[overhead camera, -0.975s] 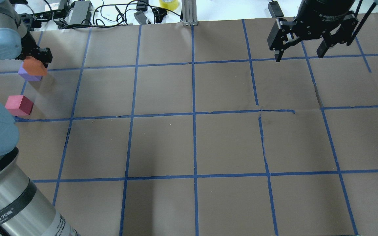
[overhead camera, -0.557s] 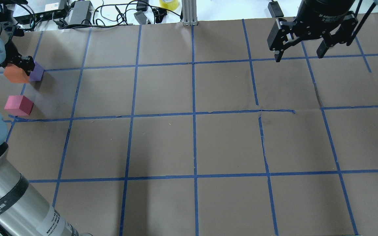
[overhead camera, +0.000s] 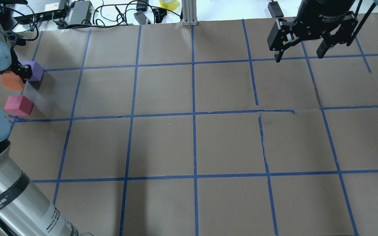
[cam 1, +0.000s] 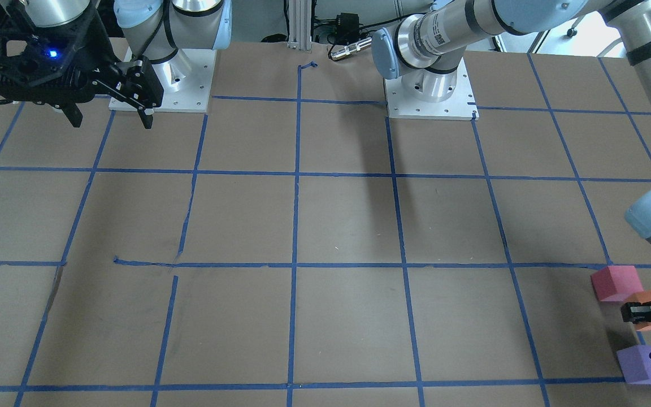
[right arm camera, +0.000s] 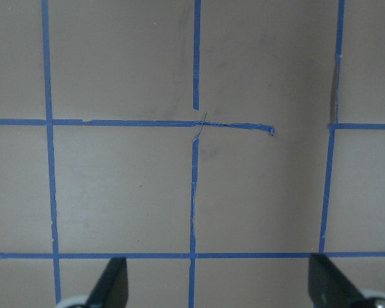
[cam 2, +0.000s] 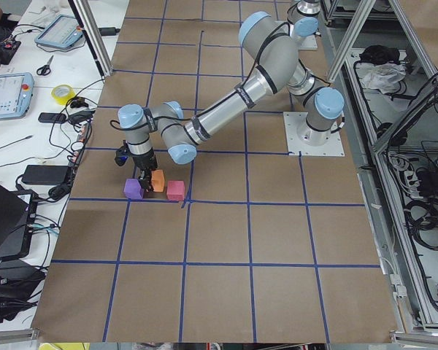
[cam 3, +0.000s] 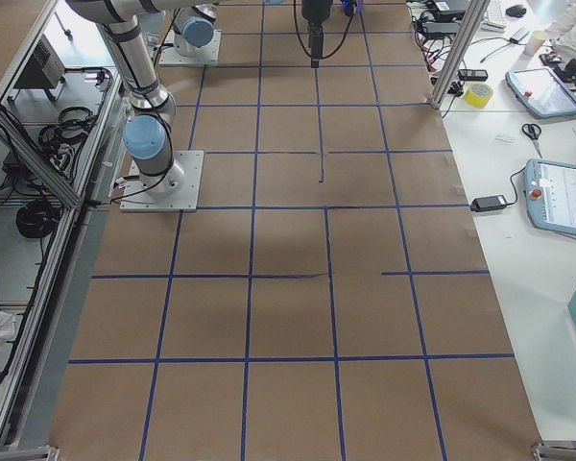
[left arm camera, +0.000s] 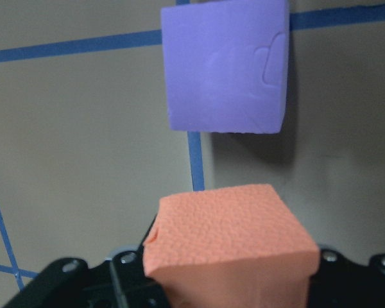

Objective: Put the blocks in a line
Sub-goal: 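Lower the orange cube into the gap between the purple and pink cubes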

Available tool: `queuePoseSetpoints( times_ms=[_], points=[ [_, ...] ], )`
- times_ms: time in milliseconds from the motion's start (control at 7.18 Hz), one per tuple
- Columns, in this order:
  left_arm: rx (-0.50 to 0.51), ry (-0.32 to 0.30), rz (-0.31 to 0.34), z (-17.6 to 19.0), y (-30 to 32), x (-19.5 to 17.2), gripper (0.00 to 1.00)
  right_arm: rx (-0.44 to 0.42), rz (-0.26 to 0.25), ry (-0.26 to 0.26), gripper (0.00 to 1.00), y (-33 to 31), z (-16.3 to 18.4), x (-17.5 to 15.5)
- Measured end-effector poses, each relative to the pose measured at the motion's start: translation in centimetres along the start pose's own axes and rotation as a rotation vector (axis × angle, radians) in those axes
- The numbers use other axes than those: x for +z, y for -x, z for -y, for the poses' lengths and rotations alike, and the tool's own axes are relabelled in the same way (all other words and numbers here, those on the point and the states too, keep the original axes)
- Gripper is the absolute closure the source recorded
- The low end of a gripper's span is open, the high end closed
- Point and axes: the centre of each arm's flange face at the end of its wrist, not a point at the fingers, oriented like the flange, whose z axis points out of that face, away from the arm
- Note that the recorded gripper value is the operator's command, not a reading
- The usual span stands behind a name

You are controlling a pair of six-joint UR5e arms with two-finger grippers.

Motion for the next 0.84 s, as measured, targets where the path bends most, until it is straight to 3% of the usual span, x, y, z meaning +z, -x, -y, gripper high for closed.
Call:
queuePoseSetpoints(
  times_ms=[557, 697, 836],
  points=[
    [0.015, 0.028, -0.024, 0.5, -0.9, 3.0, 1.00, 0.002, 0.000, 0.001, 0.00, 0.0, 0.0, 0.0],
    [0.015, 0.028, -0.025, 0.6, -1.1, 3.5, 0.94, 0.004, 0.000, 0.000, 0.00, 0.0, 0.0, 0.0],
    [0.015, 0.026, -0.024, 0.6, -1.2, 3.7, 0.50, 0.004, 0.000, 0.000, 0.00, 0.0, 0.0, 0.0]
  ],
)
